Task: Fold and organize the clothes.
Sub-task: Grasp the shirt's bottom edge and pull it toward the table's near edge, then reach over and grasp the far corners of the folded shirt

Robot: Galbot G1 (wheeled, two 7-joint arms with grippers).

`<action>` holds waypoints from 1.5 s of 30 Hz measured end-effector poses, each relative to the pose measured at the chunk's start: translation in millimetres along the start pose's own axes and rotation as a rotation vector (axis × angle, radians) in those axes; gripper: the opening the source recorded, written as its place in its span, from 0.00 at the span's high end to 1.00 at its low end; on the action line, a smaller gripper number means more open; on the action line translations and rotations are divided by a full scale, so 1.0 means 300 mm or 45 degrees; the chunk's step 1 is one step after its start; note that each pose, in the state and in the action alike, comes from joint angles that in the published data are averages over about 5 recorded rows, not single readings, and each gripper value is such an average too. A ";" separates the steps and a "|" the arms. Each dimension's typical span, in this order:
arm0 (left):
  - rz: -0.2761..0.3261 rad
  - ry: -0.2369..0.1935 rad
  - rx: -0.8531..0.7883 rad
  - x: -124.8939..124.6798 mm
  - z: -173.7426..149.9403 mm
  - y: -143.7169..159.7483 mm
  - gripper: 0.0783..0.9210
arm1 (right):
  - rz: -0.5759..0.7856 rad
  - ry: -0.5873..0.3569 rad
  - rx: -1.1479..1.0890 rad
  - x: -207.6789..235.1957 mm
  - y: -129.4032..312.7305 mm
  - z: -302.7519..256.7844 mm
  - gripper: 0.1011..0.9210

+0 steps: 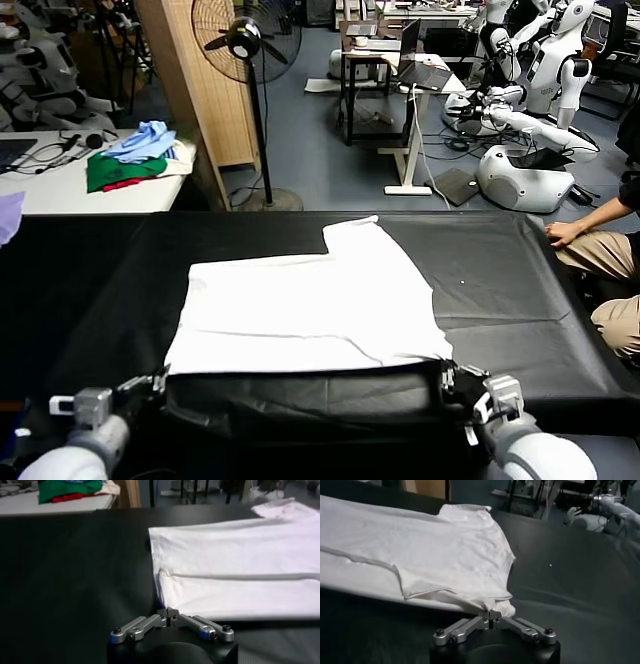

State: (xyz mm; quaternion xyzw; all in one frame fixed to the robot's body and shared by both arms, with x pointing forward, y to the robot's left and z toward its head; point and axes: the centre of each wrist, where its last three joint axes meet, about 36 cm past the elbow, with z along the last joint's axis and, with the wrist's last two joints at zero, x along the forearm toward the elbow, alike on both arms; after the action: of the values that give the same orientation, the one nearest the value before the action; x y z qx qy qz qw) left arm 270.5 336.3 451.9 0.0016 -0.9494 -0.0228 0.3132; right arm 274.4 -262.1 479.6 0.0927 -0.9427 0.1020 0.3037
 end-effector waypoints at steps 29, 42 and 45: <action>-0.009 -0.243 0.128 -0.088 -0.298 0.040 0.15 | 0.020 -0.294 -0.131 -0.467 -0.180 -0.282 0.15; 0.010 -0.110 0.189 -0.480 -0.495 0.142 0.15 | 0.033 -0.191 -0.120 -0.913 -0.192 -0.579 0.15; 0.025 -0.052 0.189 -0.532 -0.504 0.146 0.15 | -0.015 -0.161 -0.122 -0.979 -0.170 -0.619 0.15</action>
State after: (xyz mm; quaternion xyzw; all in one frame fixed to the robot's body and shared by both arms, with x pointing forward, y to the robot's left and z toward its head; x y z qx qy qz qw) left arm 489.3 376.4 480.4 0.0149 -0.9546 0.0507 0.2932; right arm 623.7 -232.0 460.4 0.0899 -0.9633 0.0487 0.2481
